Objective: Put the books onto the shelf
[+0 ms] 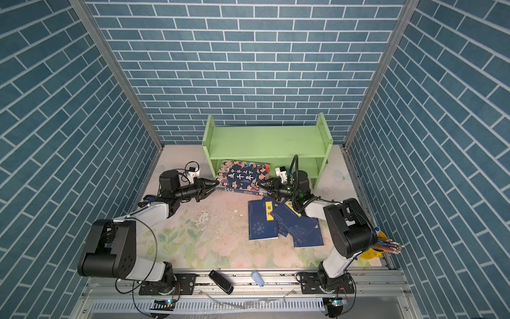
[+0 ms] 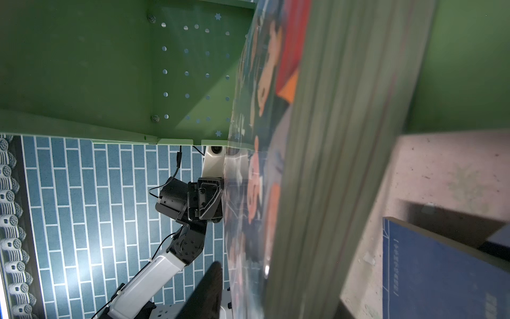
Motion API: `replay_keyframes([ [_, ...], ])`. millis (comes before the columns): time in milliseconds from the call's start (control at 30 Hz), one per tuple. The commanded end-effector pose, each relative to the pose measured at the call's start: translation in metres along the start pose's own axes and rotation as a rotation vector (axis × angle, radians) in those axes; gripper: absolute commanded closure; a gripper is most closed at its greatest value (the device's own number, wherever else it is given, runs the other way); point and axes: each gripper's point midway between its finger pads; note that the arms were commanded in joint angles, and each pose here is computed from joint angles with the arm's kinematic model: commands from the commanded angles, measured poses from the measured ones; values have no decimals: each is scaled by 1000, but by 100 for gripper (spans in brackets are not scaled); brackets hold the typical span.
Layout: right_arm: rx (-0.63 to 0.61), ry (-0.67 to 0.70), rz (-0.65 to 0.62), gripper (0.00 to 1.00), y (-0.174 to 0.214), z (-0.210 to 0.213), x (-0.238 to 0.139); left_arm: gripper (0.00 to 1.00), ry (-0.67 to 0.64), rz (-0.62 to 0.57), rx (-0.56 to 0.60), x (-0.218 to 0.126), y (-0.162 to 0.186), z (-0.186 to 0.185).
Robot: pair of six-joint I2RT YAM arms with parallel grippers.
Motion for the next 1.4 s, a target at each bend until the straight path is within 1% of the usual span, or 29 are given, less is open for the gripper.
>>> replay_keyframes([
  [0, -155, -61, -81, 48, -19, 29, -9, 100, 61, -52, 170, -2, -15, -37],
  [100, -148, -54, -81, 46, -14, 26, -12, 100, 59, -74, 177, -3, -19, -40],
  [200, -139, -46, -83, 45, -11, 23, -15, 100, 43, -96, 161, -3, -20, -32],
  [400, -128, -34, -88, 44, -4, 22, -21, 100, 28, -125, 151, -4, -24, -27],
  [700, -90, -1, -85, 44, 8, 8, -25, 100, 28, -136, 147, -4, -27, -27],
  [867, -75, 15, -70, 44, 12, 5, -23, 100, 30, -139, 142, -4, -27, -27],
  [1000, -69, 59, -49, 43, 19, -5, -19, 100, 38, -142, 142, -4, -28, -30],
  [1367, -67, 55, -41, 41, 27, -2, -11, 100, 38, -148, 137, -4, -29, -29],
])
Point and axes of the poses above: each gripper's point midway between its finger pads, its own x axis out along the fingers, its own z axis along the line the jaws close on, y = z × x, and after that the axes turned 8 degrees about -x, right-handed
